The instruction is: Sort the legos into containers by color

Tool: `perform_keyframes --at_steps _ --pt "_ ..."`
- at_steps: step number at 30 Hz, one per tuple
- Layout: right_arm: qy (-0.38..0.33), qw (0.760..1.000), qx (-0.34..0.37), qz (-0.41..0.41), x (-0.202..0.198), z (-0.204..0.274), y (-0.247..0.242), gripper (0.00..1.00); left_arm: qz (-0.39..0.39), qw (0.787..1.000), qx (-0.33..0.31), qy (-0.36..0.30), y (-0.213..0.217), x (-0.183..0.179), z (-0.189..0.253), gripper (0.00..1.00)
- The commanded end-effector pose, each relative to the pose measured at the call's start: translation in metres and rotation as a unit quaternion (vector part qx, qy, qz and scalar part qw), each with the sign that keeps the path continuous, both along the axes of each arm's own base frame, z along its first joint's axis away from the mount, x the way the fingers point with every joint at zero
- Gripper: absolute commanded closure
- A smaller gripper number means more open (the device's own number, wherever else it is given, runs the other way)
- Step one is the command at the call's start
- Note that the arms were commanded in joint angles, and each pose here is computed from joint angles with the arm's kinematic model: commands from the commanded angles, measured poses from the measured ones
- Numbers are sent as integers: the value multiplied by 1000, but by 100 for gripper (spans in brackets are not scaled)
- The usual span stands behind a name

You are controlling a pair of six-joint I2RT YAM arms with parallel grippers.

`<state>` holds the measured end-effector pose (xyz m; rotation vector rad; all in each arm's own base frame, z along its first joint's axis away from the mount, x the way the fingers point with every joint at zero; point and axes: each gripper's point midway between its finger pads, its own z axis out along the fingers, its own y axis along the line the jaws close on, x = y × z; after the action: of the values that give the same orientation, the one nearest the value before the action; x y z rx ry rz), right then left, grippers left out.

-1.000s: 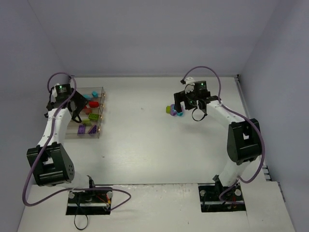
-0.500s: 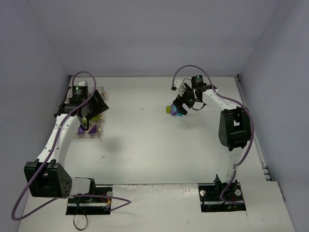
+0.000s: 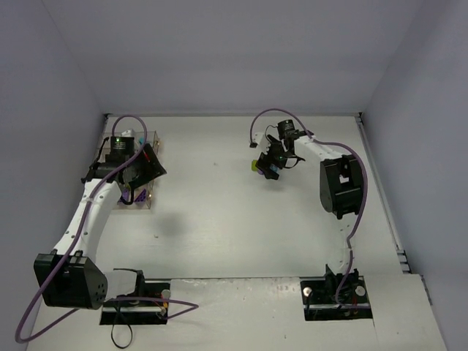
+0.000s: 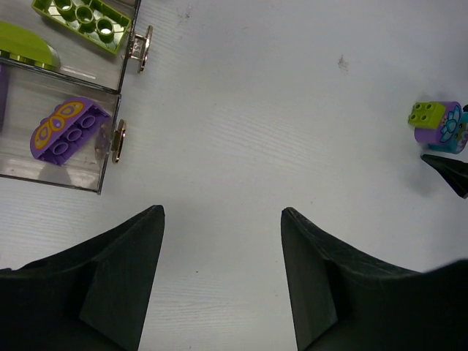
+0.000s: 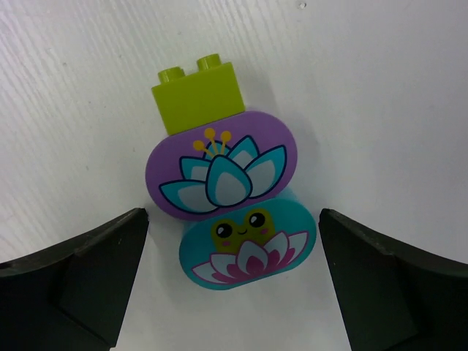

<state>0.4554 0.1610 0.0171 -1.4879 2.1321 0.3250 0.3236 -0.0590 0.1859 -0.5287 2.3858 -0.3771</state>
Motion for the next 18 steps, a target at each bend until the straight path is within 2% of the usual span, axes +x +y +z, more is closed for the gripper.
perform_keyframes --at_steps 1,7,12,15,17,18 --pt "-37 999 -20 5 20 12 -1 0 -9 999 4 -33 -1 -2 19 42" --pt "-35 999 -31 -2 22 7 -5 0 -10 1000 7 -23 0 -10 11 42" --pt "-2 999 -34 -13 -1 -8 -14 5 -12 1000 4 -21 -1 -11 7 42" --pt "21 999 -28 -21 -14 -16 -13 18 -15 1000 0 -20 -3 -10 5 42" --pt "33 999 -16 -25 -20 -17 -10 37 -16 1000 -2 -21 -4 -8 5 42" --pt "44 998 -5 -33 -25 -18 -6 54 -18 1000 -2 -22 -5 -7 5 42"
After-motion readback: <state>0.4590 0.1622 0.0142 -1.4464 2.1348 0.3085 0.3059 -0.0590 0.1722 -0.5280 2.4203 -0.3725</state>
